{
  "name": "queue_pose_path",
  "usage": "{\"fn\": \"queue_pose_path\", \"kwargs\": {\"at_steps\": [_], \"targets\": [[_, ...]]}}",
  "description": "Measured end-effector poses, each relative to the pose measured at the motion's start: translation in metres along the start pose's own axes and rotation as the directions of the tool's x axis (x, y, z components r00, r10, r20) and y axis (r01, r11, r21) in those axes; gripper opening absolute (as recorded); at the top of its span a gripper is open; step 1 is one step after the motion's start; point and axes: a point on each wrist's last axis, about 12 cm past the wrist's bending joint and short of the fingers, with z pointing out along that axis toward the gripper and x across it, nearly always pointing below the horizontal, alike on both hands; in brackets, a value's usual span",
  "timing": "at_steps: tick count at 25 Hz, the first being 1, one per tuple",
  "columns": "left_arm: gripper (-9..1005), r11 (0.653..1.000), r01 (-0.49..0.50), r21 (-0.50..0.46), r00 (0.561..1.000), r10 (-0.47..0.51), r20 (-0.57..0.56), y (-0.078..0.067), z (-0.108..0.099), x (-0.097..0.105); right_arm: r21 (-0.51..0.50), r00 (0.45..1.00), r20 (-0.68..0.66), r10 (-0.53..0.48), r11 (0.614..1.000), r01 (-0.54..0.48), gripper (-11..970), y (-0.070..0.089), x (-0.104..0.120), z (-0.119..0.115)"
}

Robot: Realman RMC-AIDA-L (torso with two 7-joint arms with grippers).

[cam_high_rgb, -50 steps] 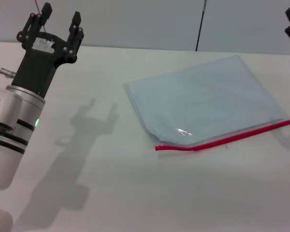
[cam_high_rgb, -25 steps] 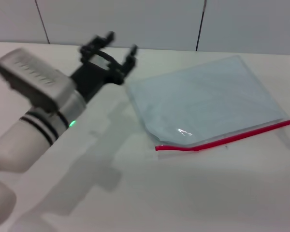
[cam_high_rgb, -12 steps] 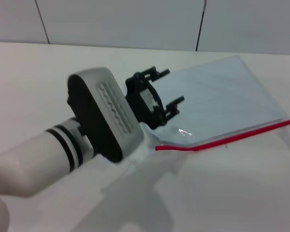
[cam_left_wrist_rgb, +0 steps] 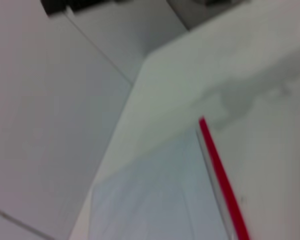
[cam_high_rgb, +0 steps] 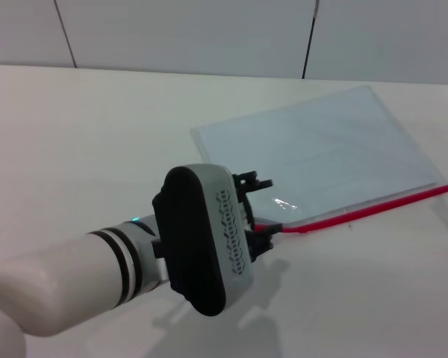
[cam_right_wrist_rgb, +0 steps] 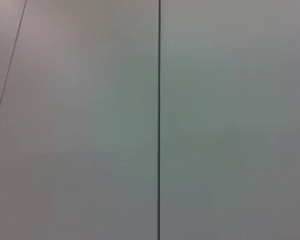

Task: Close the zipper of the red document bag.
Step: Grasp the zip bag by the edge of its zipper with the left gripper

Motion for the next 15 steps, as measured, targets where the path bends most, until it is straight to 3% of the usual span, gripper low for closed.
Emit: {"fn": "queue_pose_path", "kwargs": {"at_steps": [7,15], "targets": [[612,0.999,-0.022,0.037,0.994,0.026,-0.110,-0.004,0.009,0.021,0.003,1.000,-0.008,0.003,1.000,-0.003,871,0.000,0.001,-0.001],[608,0.998,-0.066,0.016,0.991,0.067,-0.113,-0.004,0.024,0.032,0.004,1.000,-0.006,0.004,1.000,-0.004,870,0.000,0.001,-0.003]]}}
